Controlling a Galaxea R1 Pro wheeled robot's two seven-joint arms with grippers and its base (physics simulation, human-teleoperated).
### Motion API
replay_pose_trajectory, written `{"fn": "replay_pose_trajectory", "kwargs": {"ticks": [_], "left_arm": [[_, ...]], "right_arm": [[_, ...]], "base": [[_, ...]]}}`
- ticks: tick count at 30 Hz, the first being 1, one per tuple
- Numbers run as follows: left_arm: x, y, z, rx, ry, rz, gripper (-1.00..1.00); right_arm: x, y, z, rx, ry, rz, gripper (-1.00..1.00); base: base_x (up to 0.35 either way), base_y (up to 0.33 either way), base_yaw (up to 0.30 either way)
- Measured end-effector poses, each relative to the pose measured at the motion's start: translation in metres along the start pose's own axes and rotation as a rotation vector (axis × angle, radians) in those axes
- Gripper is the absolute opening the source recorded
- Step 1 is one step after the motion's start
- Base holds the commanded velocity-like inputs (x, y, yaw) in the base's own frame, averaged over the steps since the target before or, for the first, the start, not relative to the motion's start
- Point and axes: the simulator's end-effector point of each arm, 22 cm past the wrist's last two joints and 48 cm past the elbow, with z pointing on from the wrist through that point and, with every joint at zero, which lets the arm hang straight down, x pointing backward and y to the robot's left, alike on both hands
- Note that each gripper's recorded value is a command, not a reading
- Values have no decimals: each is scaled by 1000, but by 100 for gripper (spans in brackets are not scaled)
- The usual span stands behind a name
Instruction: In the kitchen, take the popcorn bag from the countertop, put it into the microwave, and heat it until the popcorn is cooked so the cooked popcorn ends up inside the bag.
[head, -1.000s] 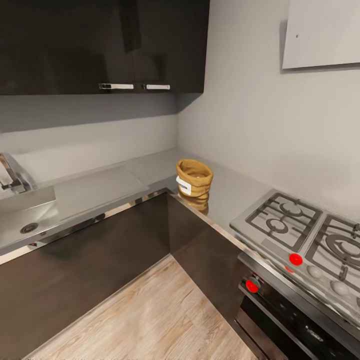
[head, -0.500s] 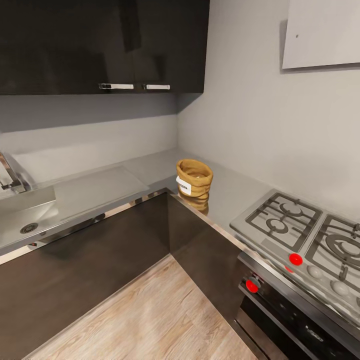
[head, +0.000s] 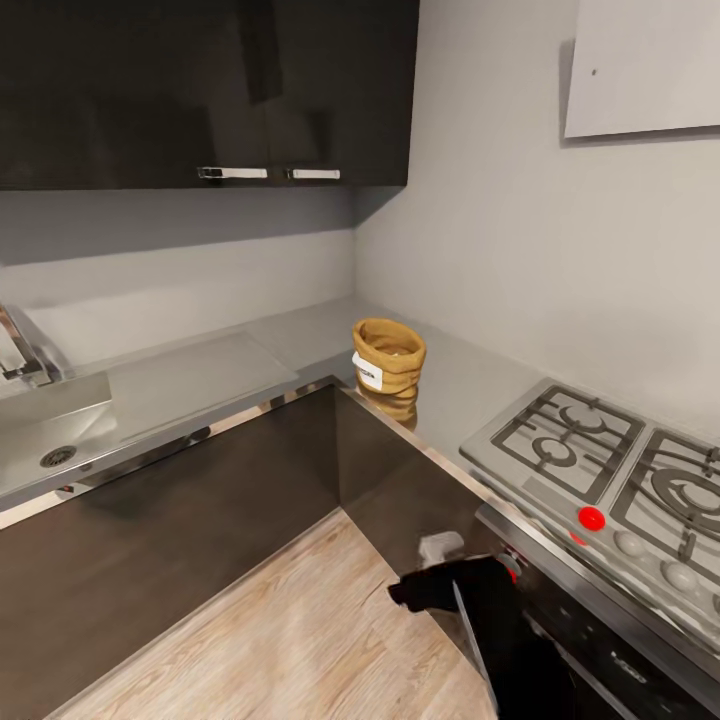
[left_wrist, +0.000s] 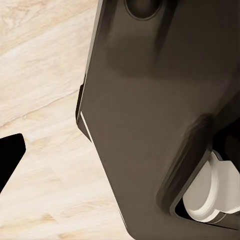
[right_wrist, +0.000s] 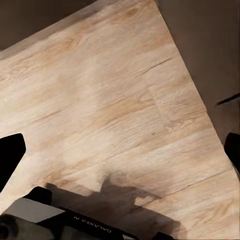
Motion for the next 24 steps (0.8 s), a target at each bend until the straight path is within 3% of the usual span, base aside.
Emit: {"fn": "replay_pose_trajectory", "kwargs": {"ticks": [1,4,8,11,14,16,17,19,24], "left_arm": [[0,0,0,0,0,0,100],[0,0,0,0,0,0,100],[0,0,0,0,0,-1,100],[0,0,0,0,0,0,100],[0,0,0,0,0,0,100],[0,0,0,0,0,0,100],[0,0,0,0,0,0,100],[0,0,0,0,0,0,100],[0,0,0,2,1,3,100]], "right_arm": [[-29,-3,-10,9,-39,-8,100],[-147,-13,-54,46,-235,-60,100],[-284,-17,-138,92,-474,-123,100],[-368,-16,-199,126,-590,-161,100],[-415,-29,-226,137,-598,-132,100],[-440,-39,-236,136,-570,-97,100],[-447,-55,-242,160,-563,-84,100],[-452,-86,-256,212,-566,-60,100],[-453,-105,-265,249,-573,-45,100]], "base": [[0,0,0],[0,0,0],[0,0,0],[0,0,0],[0,0,0],[0,0,0],[0,0,0],[0,0,0],[0,0,0]]}}
